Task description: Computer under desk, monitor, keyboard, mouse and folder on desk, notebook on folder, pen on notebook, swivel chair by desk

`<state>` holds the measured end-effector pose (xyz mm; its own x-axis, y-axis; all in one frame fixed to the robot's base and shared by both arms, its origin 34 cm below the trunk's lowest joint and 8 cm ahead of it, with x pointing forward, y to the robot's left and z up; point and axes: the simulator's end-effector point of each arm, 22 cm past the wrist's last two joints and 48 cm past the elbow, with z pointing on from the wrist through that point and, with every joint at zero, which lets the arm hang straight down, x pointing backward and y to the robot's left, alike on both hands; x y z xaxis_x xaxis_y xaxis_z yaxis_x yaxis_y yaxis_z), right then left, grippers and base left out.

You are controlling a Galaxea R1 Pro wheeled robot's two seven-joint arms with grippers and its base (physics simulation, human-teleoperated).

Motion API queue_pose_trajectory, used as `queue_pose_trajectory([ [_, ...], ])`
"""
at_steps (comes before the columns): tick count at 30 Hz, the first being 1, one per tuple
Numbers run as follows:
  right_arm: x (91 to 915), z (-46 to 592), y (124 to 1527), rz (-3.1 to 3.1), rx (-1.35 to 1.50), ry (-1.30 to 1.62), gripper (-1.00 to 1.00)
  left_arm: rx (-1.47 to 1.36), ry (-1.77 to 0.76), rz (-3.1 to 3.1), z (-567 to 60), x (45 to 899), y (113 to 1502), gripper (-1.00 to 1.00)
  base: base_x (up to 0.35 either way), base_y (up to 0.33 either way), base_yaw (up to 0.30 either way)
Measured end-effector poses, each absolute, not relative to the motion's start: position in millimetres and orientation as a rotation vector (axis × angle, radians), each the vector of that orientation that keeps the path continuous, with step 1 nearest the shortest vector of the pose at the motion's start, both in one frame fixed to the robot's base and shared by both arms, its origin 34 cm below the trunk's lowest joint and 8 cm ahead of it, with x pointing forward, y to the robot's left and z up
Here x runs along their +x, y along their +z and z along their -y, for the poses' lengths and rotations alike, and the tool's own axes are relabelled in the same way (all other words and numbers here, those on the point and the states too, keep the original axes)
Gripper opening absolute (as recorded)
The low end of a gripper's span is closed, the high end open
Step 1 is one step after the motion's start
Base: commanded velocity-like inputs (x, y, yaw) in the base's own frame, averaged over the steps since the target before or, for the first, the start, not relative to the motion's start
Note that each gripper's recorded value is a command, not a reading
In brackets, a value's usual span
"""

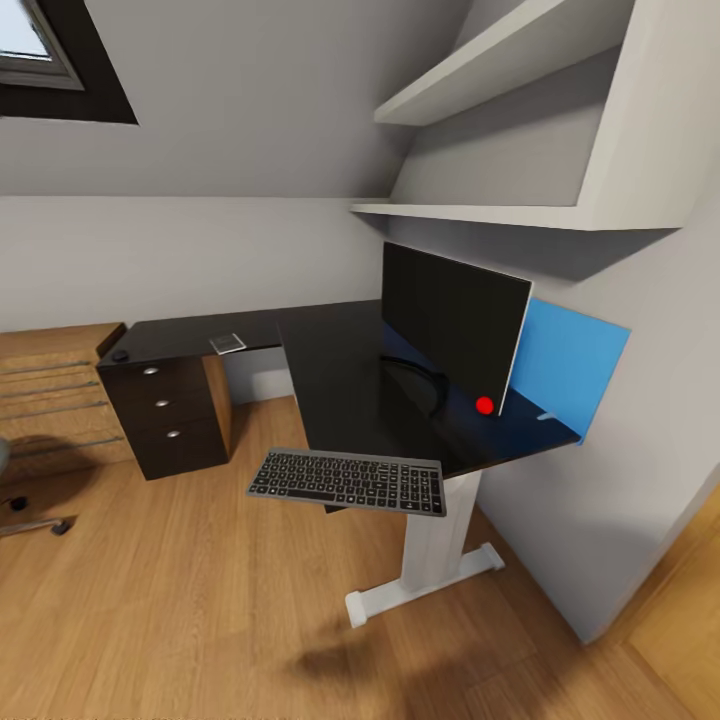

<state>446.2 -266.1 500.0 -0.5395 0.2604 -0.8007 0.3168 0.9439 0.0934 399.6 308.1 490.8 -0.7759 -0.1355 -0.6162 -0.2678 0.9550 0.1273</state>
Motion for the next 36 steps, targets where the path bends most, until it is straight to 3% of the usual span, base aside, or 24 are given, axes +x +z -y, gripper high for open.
queue_pose_trajectory([
  [20, 446.0, 266.6, 499.6, -2.17, 0.411, -0.078, 1.0, -0.294, 0.28, -2.402, -313.0, 410.4, 500.3, 1.0, 0.104, -0.04, 0.005],
  [36, 448.0, 263.2, 500.5, -2.166, 0.413, -0.07, 1.0, -0.293, 0.282, -2.396, -314.5, 411.4, 501.1, 1.0, 0.073, -0.186, 0.006],
])
